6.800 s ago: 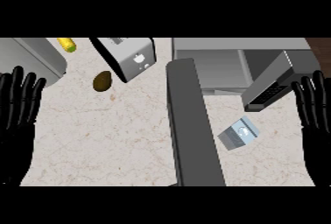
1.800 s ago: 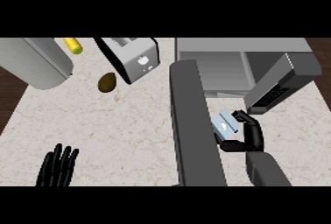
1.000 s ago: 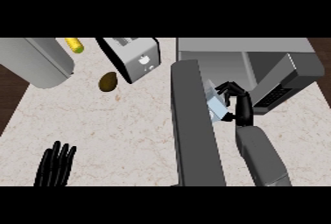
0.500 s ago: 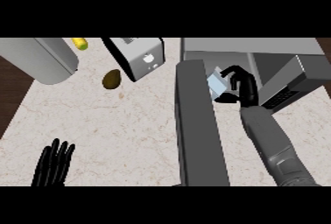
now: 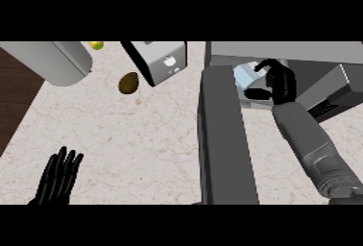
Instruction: Pick up the milk, place it into the microwave and close the microwave
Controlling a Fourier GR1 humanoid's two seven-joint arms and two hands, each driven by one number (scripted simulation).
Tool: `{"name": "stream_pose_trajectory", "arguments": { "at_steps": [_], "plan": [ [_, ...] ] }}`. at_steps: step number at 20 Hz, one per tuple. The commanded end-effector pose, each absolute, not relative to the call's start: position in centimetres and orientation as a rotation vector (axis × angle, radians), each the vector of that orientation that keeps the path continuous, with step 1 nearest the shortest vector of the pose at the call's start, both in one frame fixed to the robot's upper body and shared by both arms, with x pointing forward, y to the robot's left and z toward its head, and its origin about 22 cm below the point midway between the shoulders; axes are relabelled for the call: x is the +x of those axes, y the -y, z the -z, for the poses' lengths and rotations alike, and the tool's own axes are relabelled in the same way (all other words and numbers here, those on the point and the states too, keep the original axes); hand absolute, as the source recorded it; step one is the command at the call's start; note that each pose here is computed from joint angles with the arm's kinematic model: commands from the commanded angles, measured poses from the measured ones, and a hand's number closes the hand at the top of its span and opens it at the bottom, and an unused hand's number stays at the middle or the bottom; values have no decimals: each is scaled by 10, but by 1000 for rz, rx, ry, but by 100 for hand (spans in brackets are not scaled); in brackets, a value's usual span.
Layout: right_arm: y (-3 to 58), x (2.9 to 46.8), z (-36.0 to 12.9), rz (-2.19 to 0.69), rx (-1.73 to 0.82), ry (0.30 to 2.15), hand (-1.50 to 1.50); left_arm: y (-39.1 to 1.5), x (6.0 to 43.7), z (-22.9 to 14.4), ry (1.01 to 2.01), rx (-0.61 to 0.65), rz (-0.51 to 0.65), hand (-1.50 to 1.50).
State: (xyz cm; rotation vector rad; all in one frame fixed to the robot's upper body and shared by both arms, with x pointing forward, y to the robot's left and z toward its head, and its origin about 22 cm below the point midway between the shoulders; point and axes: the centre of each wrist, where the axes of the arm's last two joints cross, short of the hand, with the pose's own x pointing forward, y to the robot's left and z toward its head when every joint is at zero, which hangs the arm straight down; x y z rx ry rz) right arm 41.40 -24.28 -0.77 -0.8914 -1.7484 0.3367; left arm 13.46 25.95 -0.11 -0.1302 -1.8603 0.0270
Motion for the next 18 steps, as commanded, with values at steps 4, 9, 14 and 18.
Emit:
{"name": "stream_pose_trajectory", "arguments": {
  "at_steps": [4,9,14,18],
  "plan": [
    [251,422,-7,-270,-1087,1708,150,-252,144,11,1841,-54,48,-150],
    [256,421,-5,-388,-1171,1676,-150,-248,147,4,1853,-84,64,-150],
    [263,421,-7,-423,-1103,1654,-150,-262,146,11,1833,-67,102,-150],
    [235,425,-8,-454,-987,1700,-150,-252,155,4,1856,-86,101,-150]
  ]
}}
